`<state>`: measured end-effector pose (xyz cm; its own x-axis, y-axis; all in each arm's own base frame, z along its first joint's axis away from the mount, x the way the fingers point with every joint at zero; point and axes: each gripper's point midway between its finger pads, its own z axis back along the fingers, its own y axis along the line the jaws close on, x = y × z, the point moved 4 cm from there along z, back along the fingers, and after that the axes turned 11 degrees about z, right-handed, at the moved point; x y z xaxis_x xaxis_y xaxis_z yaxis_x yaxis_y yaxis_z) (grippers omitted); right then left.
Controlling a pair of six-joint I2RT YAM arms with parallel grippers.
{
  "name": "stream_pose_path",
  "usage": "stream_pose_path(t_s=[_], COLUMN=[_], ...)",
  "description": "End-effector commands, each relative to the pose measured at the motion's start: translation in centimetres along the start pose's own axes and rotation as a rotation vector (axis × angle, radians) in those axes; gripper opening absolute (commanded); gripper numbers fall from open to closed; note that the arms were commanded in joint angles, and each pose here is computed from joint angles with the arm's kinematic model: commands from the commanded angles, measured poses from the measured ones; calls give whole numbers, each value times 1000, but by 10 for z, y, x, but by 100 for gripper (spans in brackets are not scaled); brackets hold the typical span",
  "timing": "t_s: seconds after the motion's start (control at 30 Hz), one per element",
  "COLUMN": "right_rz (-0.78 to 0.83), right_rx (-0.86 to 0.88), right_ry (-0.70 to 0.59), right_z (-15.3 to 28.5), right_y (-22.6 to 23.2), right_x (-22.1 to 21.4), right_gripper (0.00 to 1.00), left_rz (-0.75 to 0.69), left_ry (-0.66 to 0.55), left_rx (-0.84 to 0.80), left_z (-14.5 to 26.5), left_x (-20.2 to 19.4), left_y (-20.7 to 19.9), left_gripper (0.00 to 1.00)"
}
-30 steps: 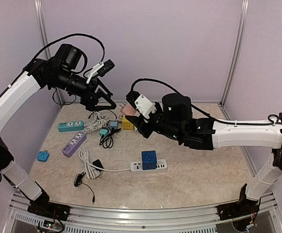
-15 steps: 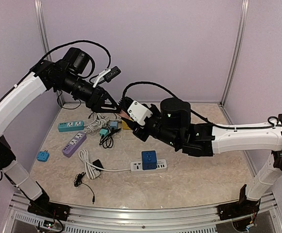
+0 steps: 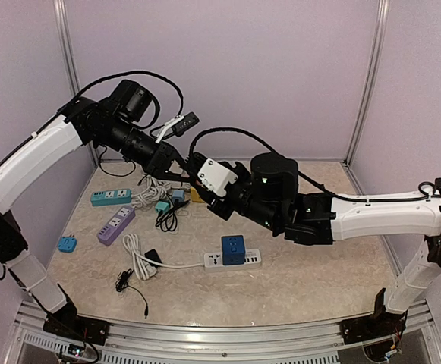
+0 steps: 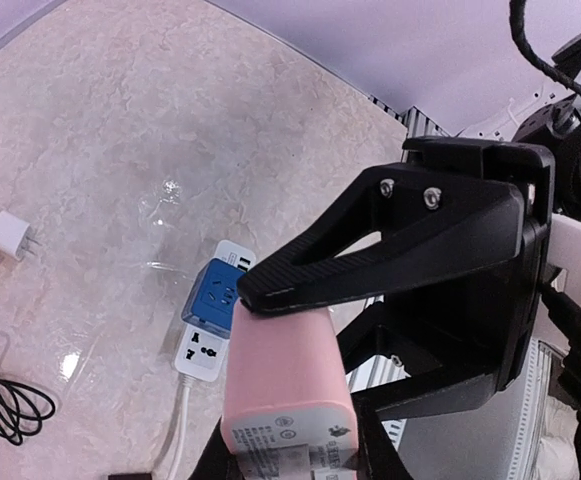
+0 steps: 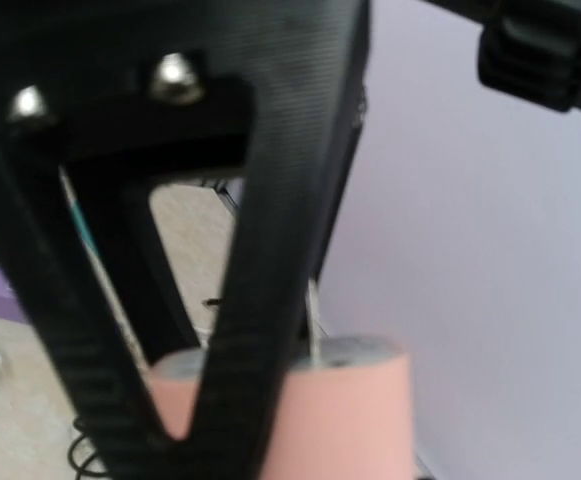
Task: Insert the plug
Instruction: Pick up the plug from the center of the board.
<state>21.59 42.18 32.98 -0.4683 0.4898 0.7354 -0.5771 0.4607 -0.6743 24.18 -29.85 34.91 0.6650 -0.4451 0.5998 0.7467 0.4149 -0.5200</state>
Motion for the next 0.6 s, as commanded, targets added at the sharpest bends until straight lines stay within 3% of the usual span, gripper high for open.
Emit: stream_pose_path(t_s=[0.0, 0.13, 0.17, 0.23, 0.27, 0.33, 0.4, 0.57], right_rz=[-31, -58, -70, -102, -118, -156, -220, -534], right_rx=[34, 47, 46, 47, 46, 54, 105, 304], right_ry=[-61, -54, -54, -50, -46, -39, -56, -306], right_z=[1, 2, 3, 7, 10, 17, 28, 56], right_y=[2, 3, 1, -3, -6, -11, -18, -39], right_x=[17, 17, 18, 19, 20, 21, 21, 36], right_gripper=[0, 0, 10, 55, 71, 90, 99, 99], left_rz=[-36, -58, -66, -87, -107, -148, -194, -311], left_ry=[2, 5, 4, 0, -4, -13, -27, -64], left_rx=[-13, 5, 13, 32, 45, 79, 112, 132], left_z=[-5, -3, -1, 2, 5, 13, 22, 44], left_x=[0, -1, -2, -2, -1, 1, 3, 11], left_y=[-1, 0, -1, -2, -3, -5, -7, -26], left_gripper=[1, 0, 0, 0, 0, 0, 0, 0])
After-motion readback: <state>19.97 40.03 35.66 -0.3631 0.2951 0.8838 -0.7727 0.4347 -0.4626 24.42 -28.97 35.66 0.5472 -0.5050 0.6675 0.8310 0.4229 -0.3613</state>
